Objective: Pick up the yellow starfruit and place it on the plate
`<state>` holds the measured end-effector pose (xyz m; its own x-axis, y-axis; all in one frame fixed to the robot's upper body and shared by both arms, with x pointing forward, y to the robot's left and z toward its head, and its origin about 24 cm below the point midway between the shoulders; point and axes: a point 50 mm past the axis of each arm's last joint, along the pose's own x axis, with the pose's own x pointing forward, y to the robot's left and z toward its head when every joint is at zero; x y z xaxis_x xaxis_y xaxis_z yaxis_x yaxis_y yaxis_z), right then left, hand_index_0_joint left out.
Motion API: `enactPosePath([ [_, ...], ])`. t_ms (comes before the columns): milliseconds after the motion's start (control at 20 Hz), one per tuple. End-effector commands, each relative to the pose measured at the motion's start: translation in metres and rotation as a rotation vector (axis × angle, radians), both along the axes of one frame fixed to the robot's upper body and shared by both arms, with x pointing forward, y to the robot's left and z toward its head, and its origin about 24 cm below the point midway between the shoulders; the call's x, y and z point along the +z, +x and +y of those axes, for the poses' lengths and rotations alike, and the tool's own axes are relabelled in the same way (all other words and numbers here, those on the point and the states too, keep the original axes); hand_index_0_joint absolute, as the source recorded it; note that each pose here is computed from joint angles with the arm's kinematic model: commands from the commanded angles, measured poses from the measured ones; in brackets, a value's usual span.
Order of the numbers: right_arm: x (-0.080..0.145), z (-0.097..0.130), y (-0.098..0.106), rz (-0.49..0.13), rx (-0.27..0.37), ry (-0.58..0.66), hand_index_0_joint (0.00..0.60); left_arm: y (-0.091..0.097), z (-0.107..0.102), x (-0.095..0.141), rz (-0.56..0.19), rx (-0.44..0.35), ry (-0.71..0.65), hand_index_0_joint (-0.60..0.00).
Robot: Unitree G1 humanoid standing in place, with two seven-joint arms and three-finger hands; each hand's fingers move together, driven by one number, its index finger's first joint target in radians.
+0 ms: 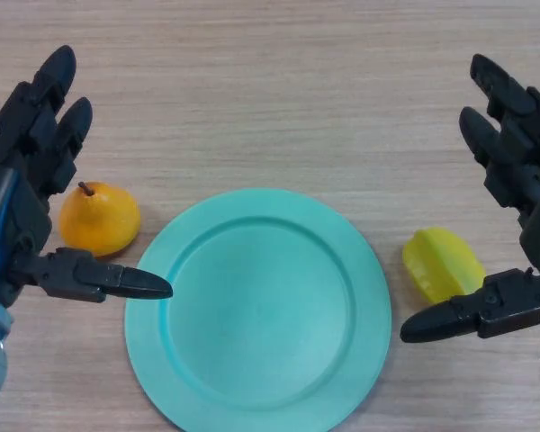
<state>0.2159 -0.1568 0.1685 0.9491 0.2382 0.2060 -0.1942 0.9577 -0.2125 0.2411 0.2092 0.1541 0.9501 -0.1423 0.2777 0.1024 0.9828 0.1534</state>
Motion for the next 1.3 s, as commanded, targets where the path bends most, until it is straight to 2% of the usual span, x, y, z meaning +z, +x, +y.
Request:
enactPosePath([
  [50,0.024,-0.006,-0.010,-0.179,-0.021,-0.051,0.000,-0.014,0.002,0.037,-0.247,-0.015,0.078,0.000],
  [400,0.023,-0.009,-0.008,-0.171,-0.039,-0.052,0.000,-0.014,0.004,0.039,-0.233,-0.016,0.073,0.000],
  [600,0.016,-0.011,0.000,-0.169,-0.070,-0.048,0.000,-0.015,0.007,0.036,-0.227,0.009,0.096,0.000],
  [800,-0.001,-0.021,0.015,-0.145,-0.119,-0.041,0.000,-0.017,0.007,0.035,-0.239,0.031,0.089,0.000],
  [950,-0.020,-0.026,0.025,-0.160,-0.168,-0.170,0.000,-0.020,0.008,0.038,-0.229,0.017,0.078,0.000],
  [1100,-0.035,-0.029,0.033,-0.155,-0.194,-0.209,0.000,-0.022,0.009,0.034,-0.188,-0.001,0.076,0.000],
  [1300,-0.066,-0.027,0.042,-0.069,-0.190,-0.257,0.000,-0.025,0.011,0.035,-0.187,-0.007,0.089,0.000],
])
